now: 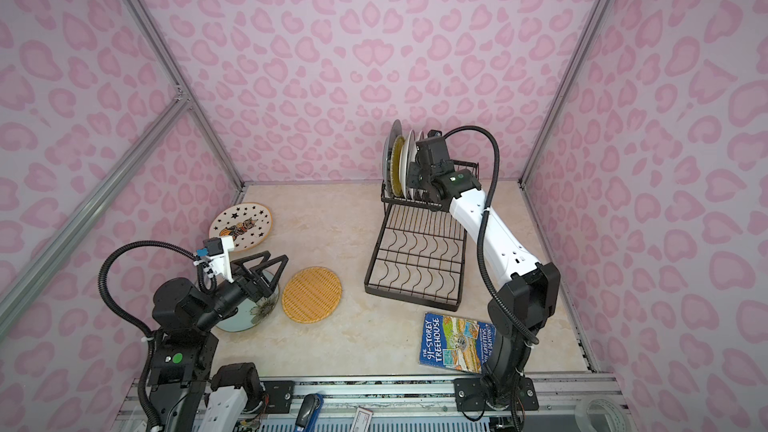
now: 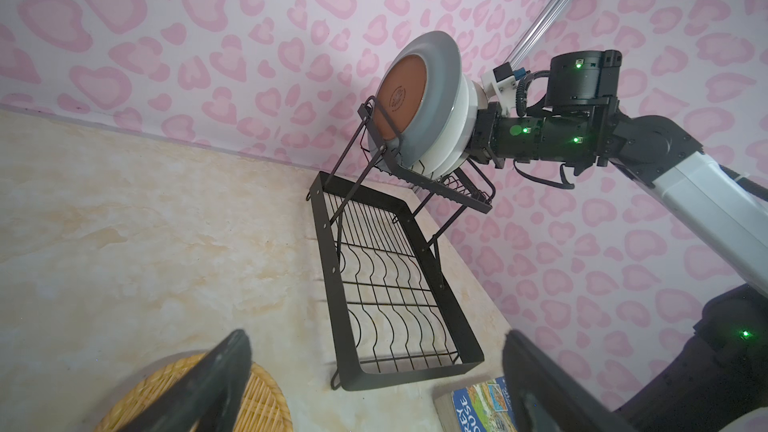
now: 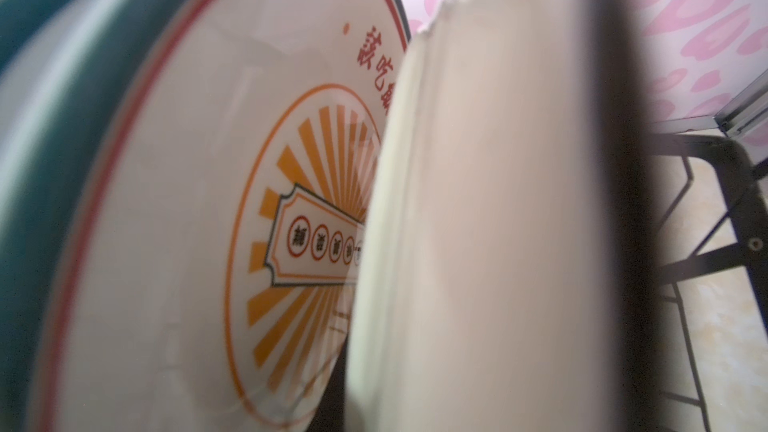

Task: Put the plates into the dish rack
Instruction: 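Lower the berry-sprig plate into the upper-tier slot beside the sunburst plate, then open the right gripper and draw it back down from the rack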

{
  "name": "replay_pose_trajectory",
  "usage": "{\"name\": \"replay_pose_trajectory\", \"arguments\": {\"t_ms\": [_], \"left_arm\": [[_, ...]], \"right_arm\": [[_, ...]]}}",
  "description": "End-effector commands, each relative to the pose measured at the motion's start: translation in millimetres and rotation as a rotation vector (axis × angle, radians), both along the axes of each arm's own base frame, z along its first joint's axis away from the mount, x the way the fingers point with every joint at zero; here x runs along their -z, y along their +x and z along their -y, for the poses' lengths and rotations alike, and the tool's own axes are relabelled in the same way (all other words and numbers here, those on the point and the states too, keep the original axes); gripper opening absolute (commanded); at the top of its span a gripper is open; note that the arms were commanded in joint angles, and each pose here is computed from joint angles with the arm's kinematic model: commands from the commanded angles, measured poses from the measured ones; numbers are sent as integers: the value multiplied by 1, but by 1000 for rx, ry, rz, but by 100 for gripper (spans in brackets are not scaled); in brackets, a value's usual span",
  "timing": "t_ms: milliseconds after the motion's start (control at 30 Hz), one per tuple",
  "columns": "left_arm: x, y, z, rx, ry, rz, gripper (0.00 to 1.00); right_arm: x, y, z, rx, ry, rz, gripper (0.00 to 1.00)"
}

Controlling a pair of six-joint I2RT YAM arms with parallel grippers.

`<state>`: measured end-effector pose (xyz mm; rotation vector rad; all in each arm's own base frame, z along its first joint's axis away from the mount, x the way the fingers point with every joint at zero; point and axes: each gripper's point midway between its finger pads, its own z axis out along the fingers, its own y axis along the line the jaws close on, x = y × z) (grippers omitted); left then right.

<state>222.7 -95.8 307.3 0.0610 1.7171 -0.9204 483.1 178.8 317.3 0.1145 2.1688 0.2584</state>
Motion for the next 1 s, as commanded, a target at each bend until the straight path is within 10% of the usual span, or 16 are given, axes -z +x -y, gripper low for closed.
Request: {"name": "replay_pose_trajectory", "arguments": {"t_ms": [0, 967], "left_arm": [[-5, 0, -1, -7, 2, 21, 96], [-6, 0, -2, -13, 3, 24, 96]], "right_arm": [[-26, 7, -3, -9, 18, 95, 15], [-53, -11, 1, -23, 47, 143, 33]]}}
